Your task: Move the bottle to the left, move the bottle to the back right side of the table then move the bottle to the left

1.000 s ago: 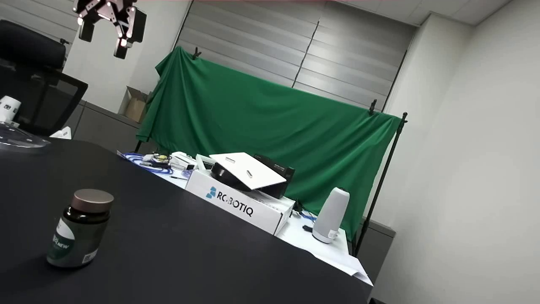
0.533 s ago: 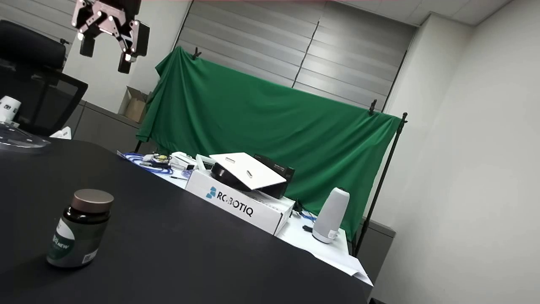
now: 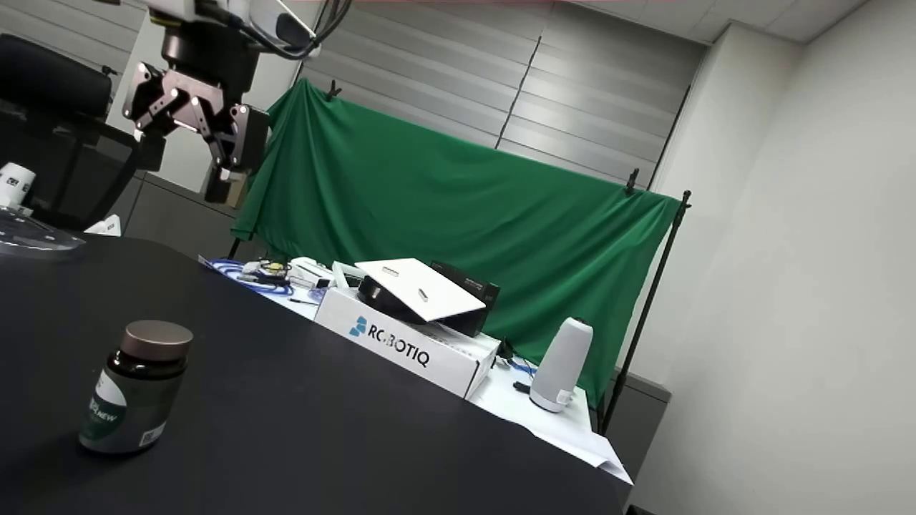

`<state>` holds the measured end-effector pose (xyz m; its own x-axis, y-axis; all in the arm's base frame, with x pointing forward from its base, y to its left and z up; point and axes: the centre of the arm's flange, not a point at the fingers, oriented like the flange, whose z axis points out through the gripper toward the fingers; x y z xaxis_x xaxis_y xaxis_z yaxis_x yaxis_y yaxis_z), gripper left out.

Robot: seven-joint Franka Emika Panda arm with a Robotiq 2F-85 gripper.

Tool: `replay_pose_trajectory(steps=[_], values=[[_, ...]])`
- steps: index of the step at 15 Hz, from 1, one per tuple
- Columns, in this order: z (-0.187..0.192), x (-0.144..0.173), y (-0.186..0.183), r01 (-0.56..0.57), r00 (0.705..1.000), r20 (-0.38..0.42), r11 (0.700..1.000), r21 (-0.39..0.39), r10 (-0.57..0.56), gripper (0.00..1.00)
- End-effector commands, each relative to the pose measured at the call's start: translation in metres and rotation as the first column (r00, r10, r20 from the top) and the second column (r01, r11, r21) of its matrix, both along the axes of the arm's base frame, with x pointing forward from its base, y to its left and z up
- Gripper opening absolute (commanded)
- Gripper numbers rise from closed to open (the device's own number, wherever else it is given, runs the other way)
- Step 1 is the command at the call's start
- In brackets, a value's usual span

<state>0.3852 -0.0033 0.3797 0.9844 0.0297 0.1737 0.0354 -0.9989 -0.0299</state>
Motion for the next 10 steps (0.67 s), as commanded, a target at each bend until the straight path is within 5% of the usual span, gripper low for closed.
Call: replay_pose_trajectory(steps=[1,10], values=[[-0.016,-0.014,-0.029,0.032,1.0,0.0,0.999,-0.01,-0.032,1.0],[-0.063,-0.009,-0.043,0.012,1.0,-0.027,1.0,-0.022,-0.013,1.0]])
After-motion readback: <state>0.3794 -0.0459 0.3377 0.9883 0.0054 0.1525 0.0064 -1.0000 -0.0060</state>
